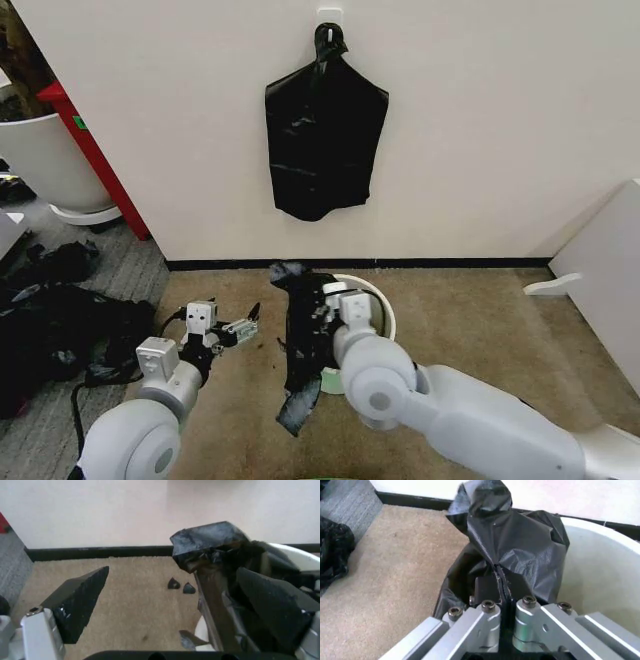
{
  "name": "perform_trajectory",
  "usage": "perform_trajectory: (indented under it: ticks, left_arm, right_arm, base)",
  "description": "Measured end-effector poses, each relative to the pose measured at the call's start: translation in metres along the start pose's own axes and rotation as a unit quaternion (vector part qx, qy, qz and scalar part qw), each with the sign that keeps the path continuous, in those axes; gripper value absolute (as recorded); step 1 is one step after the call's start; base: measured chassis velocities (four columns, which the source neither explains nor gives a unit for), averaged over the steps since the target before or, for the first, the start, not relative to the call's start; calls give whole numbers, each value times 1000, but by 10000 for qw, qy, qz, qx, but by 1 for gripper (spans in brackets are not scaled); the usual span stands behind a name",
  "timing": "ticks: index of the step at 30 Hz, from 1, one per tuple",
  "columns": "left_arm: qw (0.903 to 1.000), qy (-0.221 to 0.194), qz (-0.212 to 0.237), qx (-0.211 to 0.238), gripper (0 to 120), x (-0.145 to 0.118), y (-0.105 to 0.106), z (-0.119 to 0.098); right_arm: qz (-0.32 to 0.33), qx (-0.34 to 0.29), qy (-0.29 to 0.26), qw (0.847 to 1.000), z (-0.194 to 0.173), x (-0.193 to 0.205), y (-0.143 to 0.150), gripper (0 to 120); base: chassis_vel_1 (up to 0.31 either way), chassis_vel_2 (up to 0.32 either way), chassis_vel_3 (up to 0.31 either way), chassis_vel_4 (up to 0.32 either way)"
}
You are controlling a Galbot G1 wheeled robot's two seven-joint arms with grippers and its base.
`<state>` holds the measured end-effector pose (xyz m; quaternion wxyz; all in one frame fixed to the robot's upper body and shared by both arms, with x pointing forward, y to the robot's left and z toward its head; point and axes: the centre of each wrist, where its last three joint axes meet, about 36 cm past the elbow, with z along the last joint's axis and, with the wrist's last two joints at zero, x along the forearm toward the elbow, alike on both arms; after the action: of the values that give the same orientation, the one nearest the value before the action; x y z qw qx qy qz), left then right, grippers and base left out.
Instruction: Place the garbage bag over the trash bin.
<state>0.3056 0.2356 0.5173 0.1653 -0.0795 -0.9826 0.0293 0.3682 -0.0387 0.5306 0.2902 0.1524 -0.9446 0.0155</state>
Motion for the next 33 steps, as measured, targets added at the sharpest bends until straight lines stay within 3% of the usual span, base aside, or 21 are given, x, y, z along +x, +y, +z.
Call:
perform_trajectory:
  ticks: [8,19,33]
  left_arm:
    - [9998,60,163,-75,100,-16,-6,-7]
    - [9993,249,246,-113,100,-29,-12,0]
    - [9971,561,506,-124,100,-58,-34,-2]
  right_arm:
    - [147,54,9,9999,-2,-4,-4,0]
    - [211,39,-36,9998,-9,3,-17,0]
    - [114,13,-22,9999,-5,22,-57,0]
  base:
    - [0,0,0,0]
    - [0,0,0,0]
    - [0,0,0,0]
